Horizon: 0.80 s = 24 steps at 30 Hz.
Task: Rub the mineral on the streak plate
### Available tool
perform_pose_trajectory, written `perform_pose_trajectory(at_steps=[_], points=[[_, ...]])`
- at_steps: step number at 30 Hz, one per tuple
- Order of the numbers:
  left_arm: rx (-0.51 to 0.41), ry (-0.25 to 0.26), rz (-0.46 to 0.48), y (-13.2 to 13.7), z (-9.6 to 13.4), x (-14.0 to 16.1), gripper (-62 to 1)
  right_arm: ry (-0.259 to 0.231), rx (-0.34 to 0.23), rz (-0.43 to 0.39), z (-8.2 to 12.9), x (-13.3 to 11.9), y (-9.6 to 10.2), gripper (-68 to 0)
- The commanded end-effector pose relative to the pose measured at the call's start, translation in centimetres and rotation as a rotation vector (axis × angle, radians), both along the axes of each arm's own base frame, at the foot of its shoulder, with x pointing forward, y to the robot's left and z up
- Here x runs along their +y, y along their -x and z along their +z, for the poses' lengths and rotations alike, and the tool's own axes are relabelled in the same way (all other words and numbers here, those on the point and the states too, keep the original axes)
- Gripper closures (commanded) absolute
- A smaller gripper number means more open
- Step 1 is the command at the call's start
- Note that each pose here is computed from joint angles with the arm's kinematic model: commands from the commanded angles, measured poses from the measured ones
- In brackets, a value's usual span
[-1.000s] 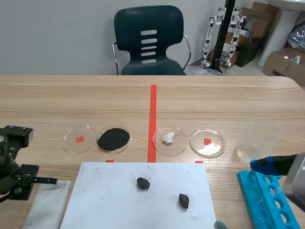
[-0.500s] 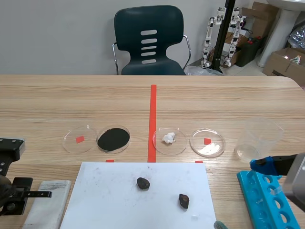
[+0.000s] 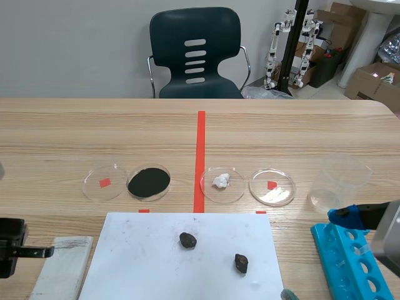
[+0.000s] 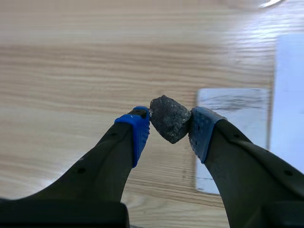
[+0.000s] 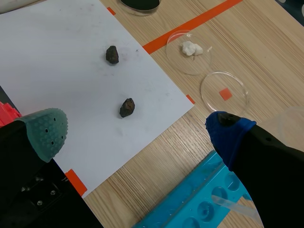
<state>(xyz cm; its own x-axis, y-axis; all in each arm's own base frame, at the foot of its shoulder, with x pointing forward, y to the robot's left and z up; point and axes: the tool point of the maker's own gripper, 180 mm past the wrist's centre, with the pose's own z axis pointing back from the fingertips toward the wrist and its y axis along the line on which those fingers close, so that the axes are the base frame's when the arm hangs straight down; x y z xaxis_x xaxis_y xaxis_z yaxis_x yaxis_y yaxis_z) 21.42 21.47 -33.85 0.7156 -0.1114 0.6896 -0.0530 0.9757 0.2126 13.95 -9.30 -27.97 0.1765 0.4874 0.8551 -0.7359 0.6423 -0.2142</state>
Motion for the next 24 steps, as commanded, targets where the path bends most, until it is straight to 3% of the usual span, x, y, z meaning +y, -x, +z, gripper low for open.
perform_pose_trajectory(at_steps=[1, 8, 14, 17, 24], points=[[-0.054, 0.005, -0.05, -0.1, 1.1, -1.0, -10.0, -0.024, -0.024, 0.002, 0.9, 0.4, -0.3, -60.8], [-0.241, 0.1, -0.269, 0.4, 5.2, -6.2, -10.0, -0.024, -0.024, 0.002, 0.9, 0.4, -0.3, -60.8], [-0.299, 0.2, -0.412, 2.3, 7.5, -10.0, -10.0, -0.024, -0.024, 0.002, 0.9, 0.4, -0.3, -60.8], [-0.311, 0.232, -0.44, 3.1, 8.3, -11.0, -10.0, -0.024, -0.024, 0.002, 0.9, 0.4, -0.3, -60.8], [-0.286, 0.245, -0.441, 4.0, 8.3, -11.3, -10.0, -0.024, -0.024, 0.002, 0.9, 0.4, -0.3, -60.8]])
